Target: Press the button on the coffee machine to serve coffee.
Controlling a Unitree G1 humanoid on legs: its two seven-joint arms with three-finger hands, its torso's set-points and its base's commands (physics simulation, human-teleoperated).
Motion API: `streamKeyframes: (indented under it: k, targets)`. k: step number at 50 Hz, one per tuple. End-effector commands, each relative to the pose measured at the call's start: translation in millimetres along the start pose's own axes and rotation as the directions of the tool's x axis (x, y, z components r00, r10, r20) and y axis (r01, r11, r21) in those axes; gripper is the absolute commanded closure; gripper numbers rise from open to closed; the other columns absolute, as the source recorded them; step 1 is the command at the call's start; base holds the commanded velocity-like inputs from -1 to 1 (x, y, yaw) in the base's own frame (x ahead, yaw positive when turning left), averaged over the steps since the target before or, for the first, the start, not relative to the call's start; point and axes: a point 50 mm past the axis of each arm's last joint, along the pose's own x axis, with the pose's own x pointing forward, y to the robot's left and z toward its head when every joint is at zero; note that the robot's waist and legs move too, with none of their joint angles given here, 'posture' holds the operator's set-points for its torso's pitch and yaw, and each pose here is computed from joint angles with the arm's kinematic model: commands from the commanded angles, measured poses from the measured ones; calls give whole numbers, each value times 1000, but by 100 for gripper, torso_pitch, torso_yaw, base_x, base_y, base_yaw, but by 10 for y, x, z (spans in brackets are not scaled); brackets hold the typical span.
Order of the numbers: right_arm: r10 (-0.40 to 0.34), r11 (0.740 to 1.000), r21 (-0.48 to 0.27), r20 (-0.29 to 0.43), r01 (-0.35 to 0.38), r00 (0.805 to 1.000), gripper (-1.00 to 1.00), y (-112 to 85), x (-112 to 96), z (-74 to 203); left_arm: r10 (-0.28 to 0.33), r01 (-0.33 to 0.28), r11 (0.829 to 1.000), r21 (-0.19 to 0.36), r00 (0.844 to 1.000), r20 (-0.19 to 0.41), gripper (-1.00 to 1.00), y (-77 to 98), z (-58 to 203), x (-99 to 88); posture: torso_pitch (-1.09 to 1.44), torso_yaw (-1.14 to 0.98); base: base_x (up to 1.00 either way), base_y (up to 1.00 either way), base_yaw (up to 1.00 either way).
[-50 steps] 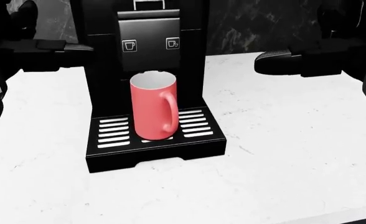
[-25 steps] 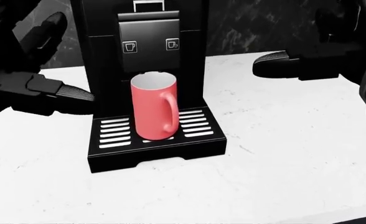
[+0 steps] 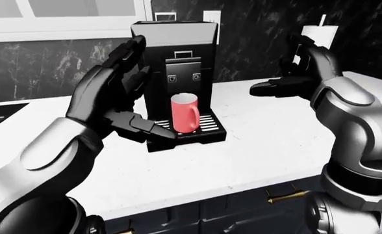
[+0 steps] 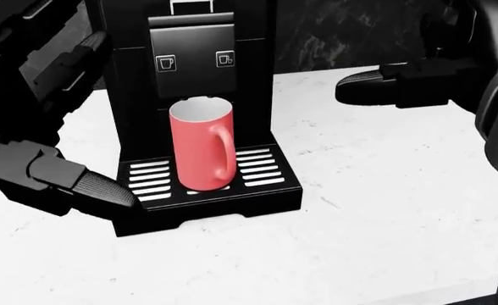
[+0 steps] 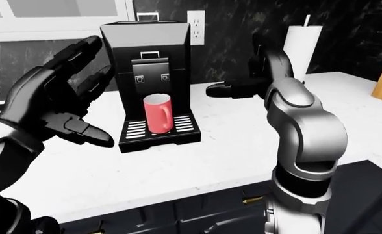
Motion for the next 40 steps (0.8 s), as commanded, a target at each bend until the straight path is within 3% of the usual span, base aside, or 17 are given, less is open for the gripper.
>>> streamKeyframes:
  k: [1, 20, 40]
  targets:
    - [-10, 1000, -4, 83, 10, 997, -100, -14, -30, 134, 0, -1, 1000, 7, 998, 59, -100, -16, 108, -26, -40, 0, 0, 0, 0]
    - [-10, 1000, 4, 78, 10, 997, -100, -5, -9, 100, -49, 50, 999, -7, 998, 46, -100, -178, 123, -205, -40, 0, 0, 0, 0]
    - [-10, 1000, 11, 68, 9, 998, -100, 11, 48, 22, -83, 83, 996, -12, 996, 28, -100, -273, 4, -249, -40, 0, 0, 0, 0]
